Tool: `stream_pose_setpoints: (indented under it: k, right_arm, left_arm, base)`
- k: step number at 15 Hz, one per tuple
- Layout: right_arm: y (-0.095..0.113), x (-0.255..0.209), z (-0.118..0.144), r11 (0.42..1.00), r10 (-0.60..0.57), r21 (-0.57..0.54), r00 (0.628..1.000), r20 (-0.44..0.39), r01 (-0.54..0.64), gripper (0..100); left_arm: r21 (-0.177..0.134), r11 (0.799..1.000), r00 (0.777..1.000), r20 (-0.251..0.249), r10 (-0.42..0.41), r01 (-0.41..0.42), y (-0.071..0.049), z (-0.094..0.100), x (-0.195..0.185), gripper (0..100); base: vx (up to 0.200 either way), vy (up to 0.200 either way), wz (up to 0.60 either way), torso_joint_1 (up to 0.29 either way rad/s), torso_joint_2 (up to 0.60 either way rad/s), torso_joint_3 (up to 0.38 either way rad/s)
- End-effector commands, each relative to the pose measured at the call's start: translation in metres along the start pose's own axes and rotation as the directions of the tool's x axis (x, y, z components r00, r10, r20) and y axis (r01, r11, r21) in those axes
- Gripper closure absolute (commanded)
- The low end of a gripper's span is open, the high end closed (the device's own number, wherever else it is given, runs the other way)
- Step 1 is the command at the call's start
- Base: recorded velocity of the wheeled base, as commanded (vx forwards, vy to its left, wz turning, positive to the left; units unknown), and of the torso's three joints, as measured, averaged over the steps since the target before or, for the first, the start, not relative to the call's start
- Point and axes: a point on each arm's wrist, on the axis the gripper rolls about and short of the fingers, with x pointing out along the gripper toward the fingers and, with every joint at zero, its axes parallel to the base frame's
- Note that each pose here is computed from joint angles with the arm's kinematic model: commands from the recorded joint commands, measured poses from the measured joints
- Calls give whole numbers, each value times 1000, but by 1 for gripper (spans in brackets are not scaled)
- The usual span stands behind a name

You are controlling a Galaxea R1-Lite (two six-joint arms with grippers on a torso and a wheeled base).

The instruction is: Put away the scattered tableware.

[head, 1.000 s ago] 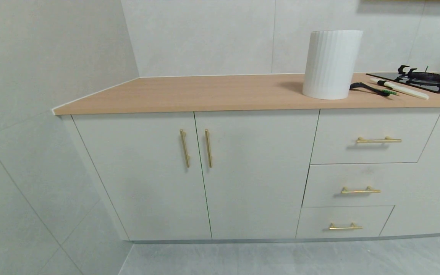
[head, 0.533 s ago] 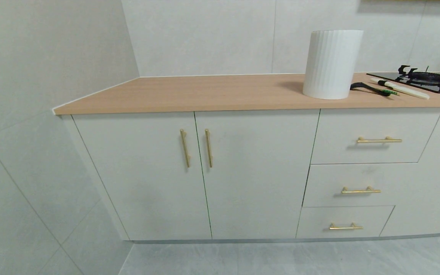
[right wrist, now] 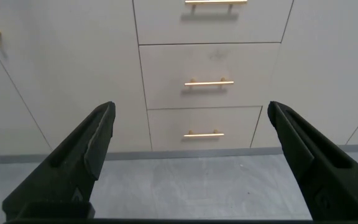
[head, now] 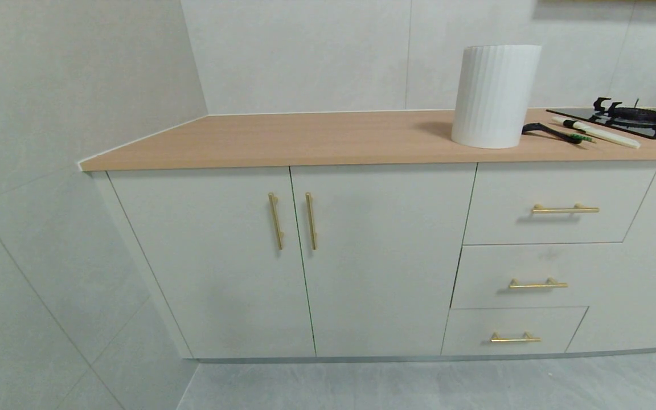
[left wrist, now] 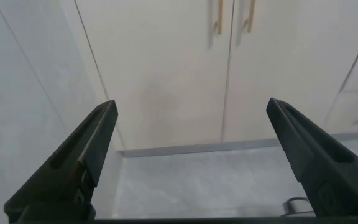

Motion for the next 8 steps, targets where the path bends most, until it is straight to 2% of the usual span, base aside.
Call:
stream_pose_setpoints:
  k: [1,8]
  right_arm:
    - [0,0,0,1000,1,0,1000,-6,-1,0]
    - [0,0,0,1000,3,6,1000,-4,-3,0]
  left_arm:
    - [-9,1000,1000,0,3,-3,0,0,0,0]
    - [-9,1000,1000,0,8,-8,0,0,0,0]
  base:
    - [0,0,0,0,0,0]
    - [0,0,0,0,0,0]
